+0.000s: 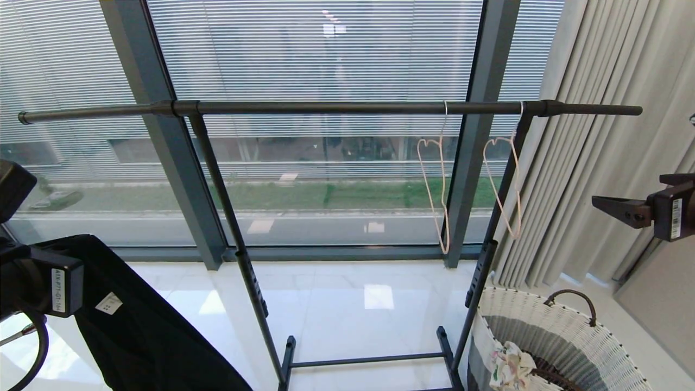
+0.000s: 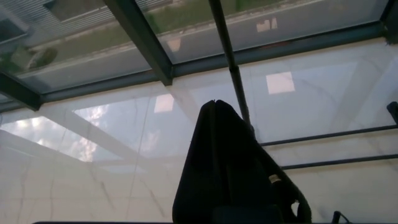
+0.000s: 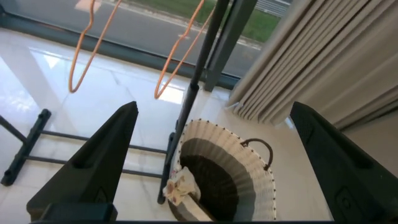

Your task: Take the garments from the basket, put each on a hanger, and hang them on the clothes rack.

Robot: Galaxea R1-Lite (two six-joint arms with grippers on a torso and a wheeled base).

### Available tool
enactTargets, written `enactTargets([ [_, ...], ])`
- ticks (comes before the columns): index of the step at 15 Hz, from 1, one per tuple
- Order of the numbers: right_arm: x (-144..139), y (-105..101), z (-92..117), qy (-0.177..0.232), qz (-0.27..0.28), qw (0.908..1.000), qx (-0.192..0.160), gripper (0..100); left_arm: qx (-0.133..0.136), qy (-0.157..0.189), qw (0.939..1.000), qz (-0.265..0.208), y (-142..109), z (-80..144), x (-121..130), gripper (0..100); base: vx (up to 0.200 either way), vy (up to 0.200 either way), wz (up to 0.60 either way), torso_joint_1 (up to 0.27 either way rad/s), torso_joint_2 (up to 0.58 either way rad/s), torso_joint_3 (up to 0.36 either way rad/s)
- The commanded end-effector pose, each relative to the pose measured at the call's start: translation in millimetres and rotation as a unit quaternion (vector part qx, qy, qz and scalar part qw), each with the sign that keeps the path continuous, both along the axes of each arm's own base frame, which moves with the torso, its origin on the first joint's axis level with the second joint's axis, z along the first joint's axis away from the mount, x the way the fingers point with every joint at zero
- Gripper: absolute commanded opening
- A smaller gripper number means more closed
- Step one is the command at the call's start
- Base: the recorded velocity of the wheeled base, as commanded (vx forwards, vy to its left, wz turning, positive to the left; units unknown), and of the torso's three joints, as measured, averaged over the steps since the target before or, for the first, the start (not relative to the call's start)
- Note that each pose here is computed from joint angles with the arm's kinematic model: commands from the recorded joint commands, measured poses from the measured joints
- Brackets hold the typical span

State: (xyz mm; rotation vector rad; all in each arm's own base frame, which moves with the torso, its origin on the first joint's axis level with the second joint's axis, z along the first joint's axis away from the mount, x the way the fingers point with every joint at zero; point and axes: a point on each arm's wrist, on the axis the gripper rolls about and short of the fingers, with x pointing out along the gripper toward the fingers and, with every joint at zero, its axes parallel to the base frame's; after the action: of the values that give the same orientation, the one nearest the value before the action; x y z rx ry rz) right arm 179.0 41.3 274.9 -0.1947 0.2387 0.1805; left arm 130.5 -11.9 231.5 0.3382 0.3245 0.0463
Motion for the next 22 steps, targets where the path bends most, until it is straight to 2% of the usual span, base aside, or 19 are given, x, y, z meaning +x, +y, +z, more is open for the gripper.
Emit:
enactTargets([
  [1, 2.2, 2.4, -1.7, 0.005, 0.004, 1.0000, 0.004, 100, 0.000, 0.000, 1.0000, 0.000, -0.1, 0.1, -0.1, 0, 0.200, 0.000, 0.00, 0.007, 0.00, 0.002],
  [4, 5.2, 4.0, -4.9, 0.016, 0.001, 0.9997, 0.020, 100, 0.000, 0.000, 1.0000, 0.000, -0.1, 0.1, -0.1, 0, 0.200, 0.000, 0.00, 0.002, 0.00, 0.001],
  [8, 28.8, 9.6, -16.7, 0.037, -0.011, 0.9985, 0.040, 100, 0.001, 0.001, 1.0000, -0.003, -0.8, -0.3, -0.2, 0, 0.200, 0.000, 0.00, 0.004, 0.01, 0.005],
  [11, 55.7, 16.4, -37.3, 0.074, -0.025, 0.9959, 0.045, 100, 0.001, 0.001, 1.0000, -0.003, -0.9, -0.8, 0.1, 0, 0.000, 0.000, 0.00, 0.000, 0.00, 0.000],
  [14, 72.2, 38.2, -54.9, 0.106, -0.058, 0.9909, 0.060, 100, 0.001, 0.002, 1.0000, -0.002, -0.8, -1.0, 0.1, 0, 0.000, 0.000, 0.00, 0.000, 0.00, 0.000],
  [17, 90.5, 61.1, -58.2, 0.114, -0.075, 0.9863, 0.093, 100, 0.000, 0.001, 1.0000, -0.002, -0.7, -0.6, -0.6, 0, 0.000, 0.000, 0.00, 0.000, 0.00, 0.000],
  [22, 118.8, 72.3, -63.8, 0.115, -0.094, 0.9843, 0.095, 100, 0.001, 0.005, 1.0000, -0.002, -0.5, -3.9, -2.0, 0, 0.000, 0.000, 0.00, 0.000, 0.00, 0.000],
])
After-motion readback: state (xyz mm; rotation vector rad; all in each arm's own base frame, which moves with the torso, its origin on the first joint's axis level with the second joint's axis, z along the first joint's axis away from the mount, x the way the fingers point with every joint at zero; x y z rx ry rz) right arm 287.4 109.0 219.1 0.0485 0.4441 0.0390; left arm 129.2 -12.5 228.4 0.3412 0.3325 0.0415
